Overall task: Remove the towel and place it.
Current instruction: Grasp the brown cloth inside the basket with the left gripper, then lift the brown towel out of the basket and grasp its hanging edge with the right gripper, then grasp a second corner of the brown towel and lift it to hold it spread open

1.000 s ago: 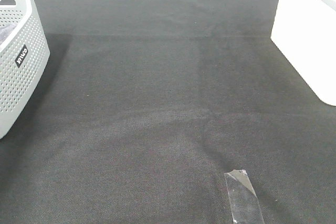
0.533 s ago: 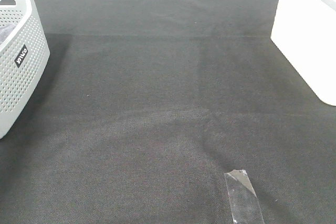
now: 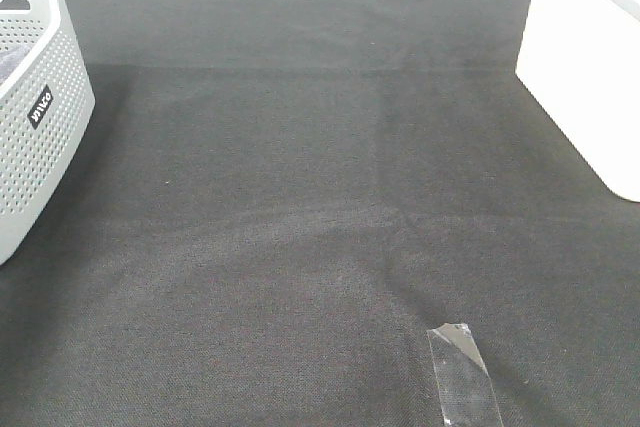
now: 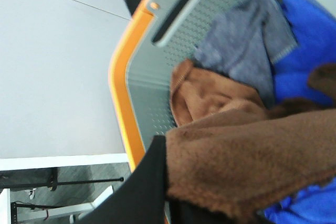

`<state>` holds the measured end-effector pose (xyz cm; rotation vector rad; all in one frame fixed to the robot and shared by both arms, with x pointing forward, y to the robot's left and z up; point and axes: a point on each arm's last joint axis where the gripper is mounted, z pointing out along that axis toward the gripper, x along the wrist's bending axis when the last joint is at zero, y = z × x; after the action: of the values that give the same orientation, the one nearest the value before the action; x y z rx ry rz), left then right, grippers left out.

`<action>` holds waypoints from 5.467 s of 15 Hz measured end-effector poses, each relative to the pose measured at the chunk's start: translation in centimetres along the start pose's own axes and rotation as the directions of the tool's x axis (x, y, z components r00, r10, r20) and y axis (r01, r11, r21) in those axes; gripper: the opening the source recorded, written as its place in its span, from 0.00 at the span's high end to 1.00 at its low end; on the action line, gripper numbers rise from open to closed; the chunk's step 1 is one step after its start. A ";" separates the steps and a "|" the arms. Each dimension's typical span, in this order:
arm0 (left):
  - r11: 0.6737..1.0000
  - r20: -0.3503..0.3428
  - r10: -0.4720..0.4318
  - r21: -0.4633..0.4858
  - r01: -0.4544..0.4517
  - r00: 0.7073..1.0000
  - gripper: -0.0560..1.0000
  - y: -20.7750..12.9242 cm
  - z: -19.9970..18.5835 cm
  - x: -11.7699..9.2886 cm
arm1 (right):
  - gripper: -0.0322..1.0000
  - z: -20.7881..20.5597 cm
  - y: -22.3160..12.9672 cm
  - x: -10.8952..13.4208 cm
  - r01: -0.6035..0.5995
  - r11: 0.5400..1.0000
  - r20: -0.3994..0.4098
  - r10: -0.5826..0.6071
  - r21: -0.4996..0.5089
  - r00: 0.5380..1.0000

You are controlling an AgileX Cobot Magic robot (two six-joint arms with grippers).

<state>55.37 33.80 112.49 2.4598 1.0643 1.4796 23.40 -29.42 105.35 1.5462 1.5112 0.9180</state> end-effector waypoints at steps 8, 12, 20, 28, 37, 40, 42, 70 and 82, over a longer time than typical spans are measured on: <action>0.945 -0.136 -0.222 -0.273 0.179 0.966 0.95 3.9 -7.5 5.7 | 0.23 0.0 0.0 0.0 0.000 1.000 0.000 0.000 0.000 1.000; 0.908 -0.135 -0.134 -0.414 0.067 0.982 0.95 7.8 -10.3 5.2 | 0.23 0.3 0.2 0.3 -0.017 1.000 -0.034 0.017 0.020 0.999; 0.614 -0.260 0.139 -0.734 -0.289 0.956 0.95 15.4 -16.4 -0.6 | 0.23 6.8 8.1 4.0 0.077 0.966 -0.489 -0.192 -0.247 0.851; 0.529 -0.257 0.144 -0.796 -0.293 0.956 0.95 16.6 -18.2 -2.1 | 0.23 21.1 10.6 6.2 0.054 0.943 -0.800 -0.309 -0.330 0.513; 0.472 -0.217 0.134 -0.844 -0.255 0.967 0.95 17.3 -19.5 -3.1 | 0.23 23.4 11.9 16.4 0.178 0.916 -0.862 -0.398 -0.358 0.314; 0.471 -0.170 0.114 -0.858 -0.204 0.979 0.95 17.3 -19.5 -3.2 | 0.23 23.4 10.3 18.9 0.233 0.911 -0.876 -0.398 -0.341 0.274; 0.470 -0.129 0.099 -0.868 -0.161 0.987 0.95 17.3 -19.6 -3.3 | 0.23 24.6 9.6 20.1 0.284 0.901 -0.866 -0.408 -0.329 0.289; 0.718 0.408 -0.081 -0.609 0.337 0.909 0.95 16.8 -14.8 -5.8 | 0.97 25.6 13.7 18.9 0.318 0.948 -0.763 -0.221 -0.021 0.607; 0.607 0.463 -0.515 -0.398 0.688 0.722 0.95 14.9 -8.2 -1.9 | 0.97 23.4 30.6 17.0 0.587 0.806 -0.393 -0.565 -0.074 0.726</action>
<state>55.97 19.22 121.32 1.5929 1.0652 0.9495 58.51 -13.32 122.09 0.8293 2.1608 0.8384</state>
